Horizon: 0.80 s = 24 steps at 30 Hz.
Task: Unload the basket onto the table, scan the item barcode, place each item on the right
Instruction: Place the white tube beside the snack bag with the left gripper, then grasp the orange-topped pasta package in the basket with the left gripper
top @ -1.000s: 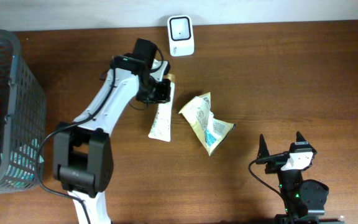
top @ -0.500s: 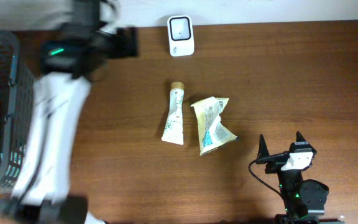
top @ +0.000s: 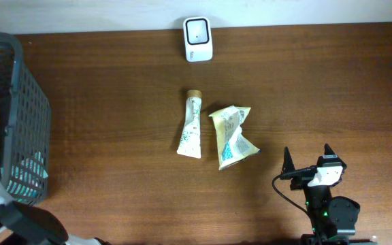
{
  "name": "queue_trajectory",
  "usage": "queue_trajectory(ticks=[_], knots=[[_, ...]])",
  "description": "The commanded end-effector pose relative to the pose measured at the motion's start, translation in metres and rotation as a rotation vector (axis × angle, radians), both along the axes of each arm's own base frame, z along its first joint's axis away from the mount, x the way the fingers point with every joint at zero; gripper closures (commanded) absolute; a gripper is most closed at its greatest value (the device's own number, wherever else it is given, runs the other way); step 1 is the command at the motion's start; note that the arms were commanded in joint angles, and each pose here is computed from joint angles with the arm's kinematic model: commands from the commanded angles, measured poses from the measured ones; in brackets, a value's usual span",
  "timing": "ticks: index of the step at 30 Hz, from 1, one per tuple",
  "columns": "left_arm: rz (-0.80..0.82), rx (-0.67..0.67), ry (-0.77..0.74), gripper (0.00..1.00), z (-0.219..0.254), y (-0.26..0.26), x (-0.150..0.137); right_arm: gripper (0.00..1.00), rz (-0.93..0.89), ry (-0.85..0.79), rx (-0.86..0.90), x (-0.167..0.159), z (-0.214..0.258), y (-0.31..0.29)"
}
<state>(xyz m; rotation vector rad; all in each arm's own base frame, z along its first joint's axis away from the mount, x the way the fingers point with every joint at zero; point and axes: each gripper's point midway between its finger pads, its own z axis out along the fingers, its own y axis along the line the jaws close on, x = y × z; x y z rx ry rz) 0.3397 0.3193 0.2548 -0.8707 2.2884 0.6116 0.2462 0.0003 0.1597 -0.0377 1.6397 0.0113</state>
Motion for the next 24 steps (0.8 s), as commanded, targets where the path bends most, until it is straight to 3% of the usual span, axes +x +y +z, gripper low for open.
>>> queue_trajectory(ticks=[1,4,7,11,18,20,21,23,24], knots=[[-0.249,0.014,0.281,0.00,-0.074,0.013,0.004,0.01,-0.006,0.004,0.011,0.000,-0.003,-0.001],[-0.253,-0.040,0.330,0.01,-0.123,0.031,0.007,0.01,-0.006,0.004,0.011,0.000,-0.003,-0.001],[-0.394,-0.055,0.486,0.01,-0.167,0.036,0.002,0.01,-0.006,0.004,0.011,0.000,-0.003,-0.001],[-0.322,-0.048,0.598,0.01,-0.194,0.055,-0.016,0.01,-0.006,0.004,0.011,0.000,-0.003,-0.001],[-0.295,-0.102,0.649,0.00,-0.235,0.064,-0.029,0.01,-0.006,0.004,0.011,0.000,-0.003,-0.001],[-0.300,-0.135,0.651,0.29,-0.247,0.060,-0.030,0.02,-0.006,0.004,0.011,0.000,-0.003,-0.001],[-0.323,-0.154,0.624,0.65,-0.250,0.055,-0.025,0.01,-0.006,0.004,0.011,0.000,-0.003,-0.001],[-0.323,-0.153,0.625,0.86,-0.250,0.055,-0.025,0.01,-0.006,0.004,0.011,0.000,-0.003,-0.001],[-0.324,-0.154,0.626,0.91,-0.250,0.054,-0.025,0.01,-0.006,0.004,0.012,0.000,-0.003,-0.001]])
